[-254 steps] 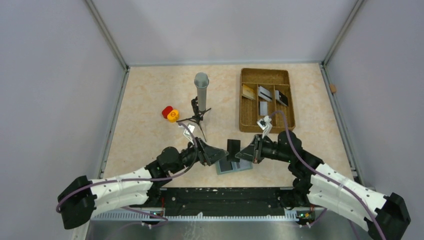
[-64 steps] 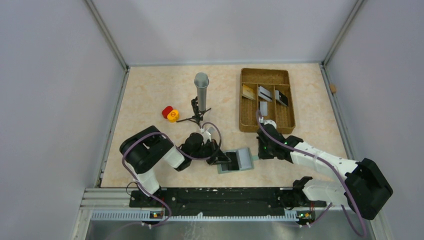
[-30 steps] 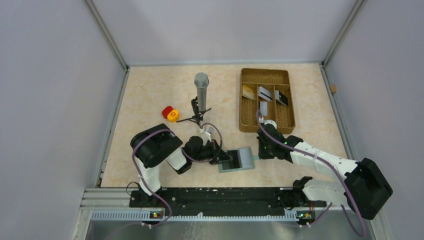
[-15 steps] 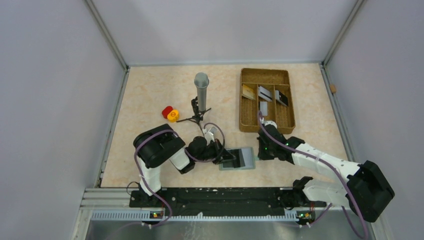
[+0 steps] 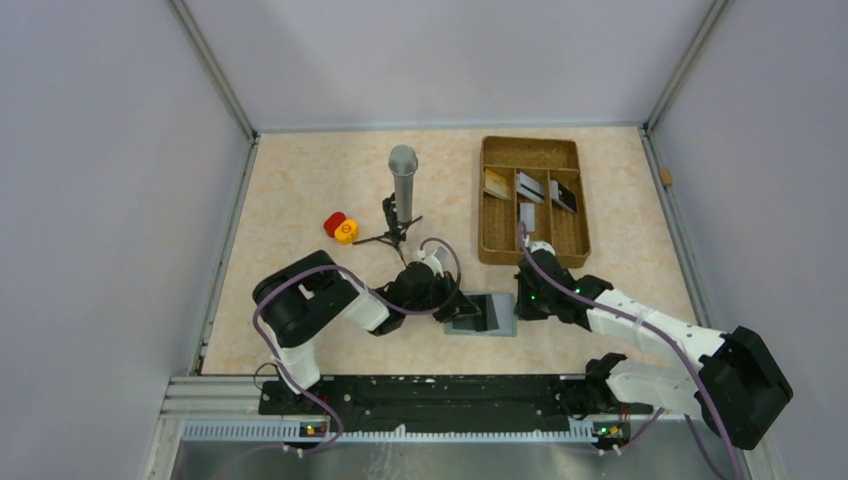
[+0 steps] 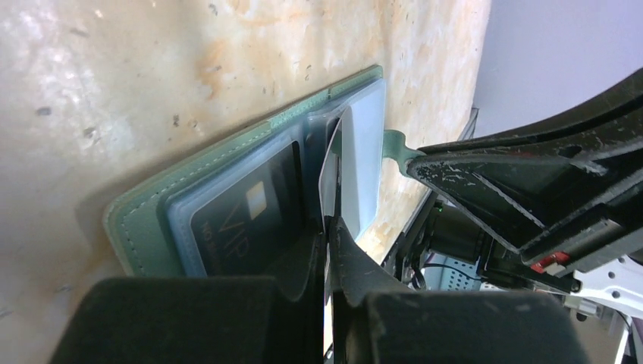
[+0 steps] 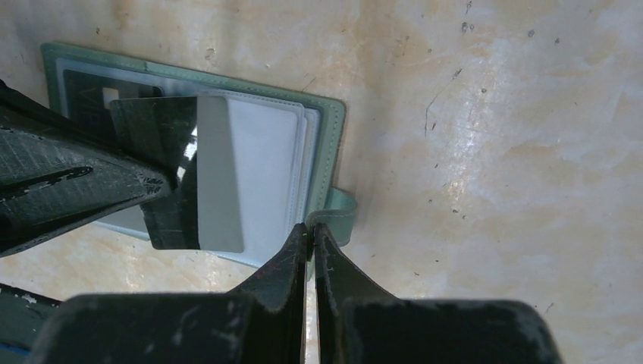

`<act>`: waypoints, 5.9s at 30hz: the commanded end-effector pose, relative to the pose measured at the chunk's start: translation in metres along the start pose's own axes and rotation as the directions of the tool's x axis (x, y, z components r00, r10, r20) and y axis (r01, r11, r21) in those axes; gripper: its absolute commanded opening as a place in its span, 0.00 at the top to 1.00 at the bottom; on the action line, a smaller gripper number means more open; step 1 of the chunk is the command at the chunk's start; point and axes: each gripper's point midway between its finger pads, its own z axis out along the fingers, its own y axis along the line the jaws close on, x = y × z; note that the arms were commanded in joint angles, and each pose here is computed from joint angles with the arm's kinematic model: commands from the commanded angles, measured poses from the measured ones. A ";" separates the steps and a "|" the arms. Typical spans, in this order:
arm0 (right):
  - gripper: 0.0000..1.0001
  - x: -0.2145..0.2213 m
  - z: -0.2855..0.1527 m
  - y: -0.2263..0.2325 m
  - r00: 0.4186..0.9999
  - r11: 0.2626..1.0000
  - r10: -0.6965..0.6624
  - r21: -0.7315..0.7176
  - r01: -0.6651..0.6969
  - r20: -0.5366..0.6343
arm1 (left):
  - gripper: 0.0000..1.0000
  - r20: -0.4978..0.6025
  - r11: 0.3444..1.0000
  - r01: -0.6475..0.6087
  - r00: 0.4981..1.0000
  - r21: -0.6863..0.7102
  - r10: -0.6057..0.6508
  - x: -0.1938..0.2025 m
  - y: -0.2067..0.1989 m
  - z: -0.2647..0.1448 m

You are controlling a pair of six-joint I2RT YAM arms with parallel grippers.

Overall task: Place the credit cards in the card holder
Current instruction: Insert the credit card into the card holder, then close the card holder at the center of the board.

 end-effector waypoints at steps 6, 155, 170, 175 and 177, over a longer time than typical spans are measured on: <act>1.00 -0.007 -0.002 0.002 0.999 1.000 0.022 -0.003 -0.022 0.043 | 0.95 -0.071 0.995 -0.033 0.997 -0.095 0.026 0.013 0.015 0.001; 1.00 -0.003 0.004 -0.010 0.995 0.997 0.069 0.037 -0.072 0.075 | 0.29 -0.069 0.967 -0.247 0.968 -0.069 0.242 0.009 -0.063 0.016; 1.00 -0.024 -0.027 -0.006 0.989 0.996 0.073 0.033 -0.077 0.128 | 0.23 -0.035 0.963 -0.267 0.963 -0.030 0.266 0.003 -0.077 -0.008; 1.00 -0.042 -0.044 0.003 0.986 0.998 0.058 0.009 -0.060 0.156 | 0.19 -0.005 0.954 -0.290 0.957 -0.075 0.290 -0.006 -0.074 -0.031; 1.00 -0.048 -0.051 0.013 0.986 0.999 0.045 -0.030 -0.040 0.159 | 0.17 0.007 0.953 -0.281 0.959 -0.110 0.283 -0.011 -0.066 -0.040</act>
